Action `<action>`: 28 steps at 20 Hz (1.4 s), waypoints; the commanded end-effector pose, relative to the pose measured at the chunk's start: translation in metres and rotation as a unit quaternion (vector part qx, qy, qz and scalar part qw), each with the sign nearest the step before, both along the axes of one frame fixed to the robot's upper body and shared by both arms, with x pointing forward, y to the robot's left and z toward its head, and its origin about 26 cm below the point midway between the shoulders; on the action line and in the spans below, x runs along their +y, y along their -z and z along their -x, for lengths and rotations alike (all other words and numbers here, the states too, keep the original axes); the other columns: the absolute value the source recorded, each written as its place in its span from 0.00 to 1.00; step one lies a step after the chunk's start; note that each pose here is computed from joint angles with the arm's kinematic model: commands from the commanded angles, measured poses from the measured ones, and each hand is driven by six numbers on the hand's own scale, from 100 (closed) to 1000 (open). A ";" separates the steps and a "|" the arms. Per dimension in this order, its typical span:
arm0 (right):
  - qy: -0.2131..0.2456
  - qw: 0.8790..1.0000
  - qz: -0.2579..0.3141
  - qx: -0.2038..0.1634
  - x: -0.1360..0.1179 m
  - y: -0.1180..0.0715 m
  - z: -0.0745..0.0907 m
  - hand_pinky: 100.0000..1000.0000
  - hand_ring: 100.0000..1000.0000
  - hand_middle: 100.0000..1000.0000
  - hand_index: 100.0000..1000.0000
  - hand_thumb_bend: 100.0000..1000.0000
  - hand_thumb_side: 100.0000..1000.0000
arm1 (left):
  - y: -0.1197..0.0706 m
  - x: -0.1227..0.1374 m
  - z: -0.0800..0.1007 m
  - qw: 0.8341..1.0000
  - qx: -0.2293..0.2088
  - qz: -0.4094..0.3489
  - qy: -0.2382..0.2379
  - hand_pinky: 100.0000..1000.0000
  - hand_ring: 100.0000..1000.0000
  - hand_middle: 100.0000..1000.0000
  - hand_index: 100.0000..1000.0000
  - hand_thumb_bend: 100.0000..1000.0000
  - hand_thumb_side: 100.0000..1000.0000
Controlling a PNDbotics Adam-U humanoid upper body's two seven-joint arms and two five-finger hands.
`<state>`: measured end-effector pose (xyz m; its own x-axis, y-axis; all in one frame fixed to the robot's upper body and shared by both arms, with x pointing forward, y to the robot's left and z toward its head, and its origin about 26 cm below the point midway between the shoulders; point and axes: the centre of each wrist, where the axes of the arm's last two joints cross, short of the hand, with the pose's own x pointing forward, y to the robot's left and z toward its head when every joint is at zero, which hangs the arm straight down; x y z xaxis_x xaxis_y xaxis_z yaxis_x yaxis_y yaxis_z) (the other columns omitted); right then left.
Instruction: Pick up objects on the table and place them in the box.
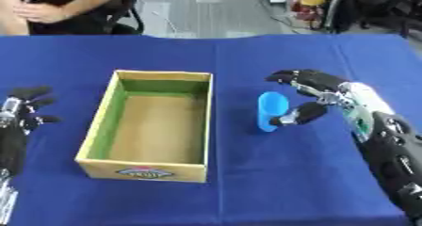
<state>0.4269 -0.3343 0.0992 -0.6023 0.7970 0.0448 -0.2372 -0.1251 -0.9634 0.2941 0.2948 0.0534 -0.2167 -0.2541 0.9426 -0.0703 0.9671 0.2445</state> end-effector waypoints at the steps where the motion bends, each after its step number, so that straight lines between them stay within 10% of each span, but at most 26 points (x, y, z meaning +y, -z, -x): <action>1: -0.004 1.000 0.022 -0.018 -0.007 -0.016 -0.005 0.80 0.82 0.92 0.99 0.60 0.71 | -0.009 0.001 -0.002 1.000 -0.014 -0.010 0.006 0.57 0.80 0.82 0.82 0.34 1.00; 28: -0.033 0.999 0.033 -0.007 0.011 0.002 -0.012 0.79 0.81 0.89 0.98 0.59 0.71 | -0.009 -0.001 -0.003 1.000 -0.014 -0.010 0.013 0.57 0.80 0.83 0.82 0.33 1.00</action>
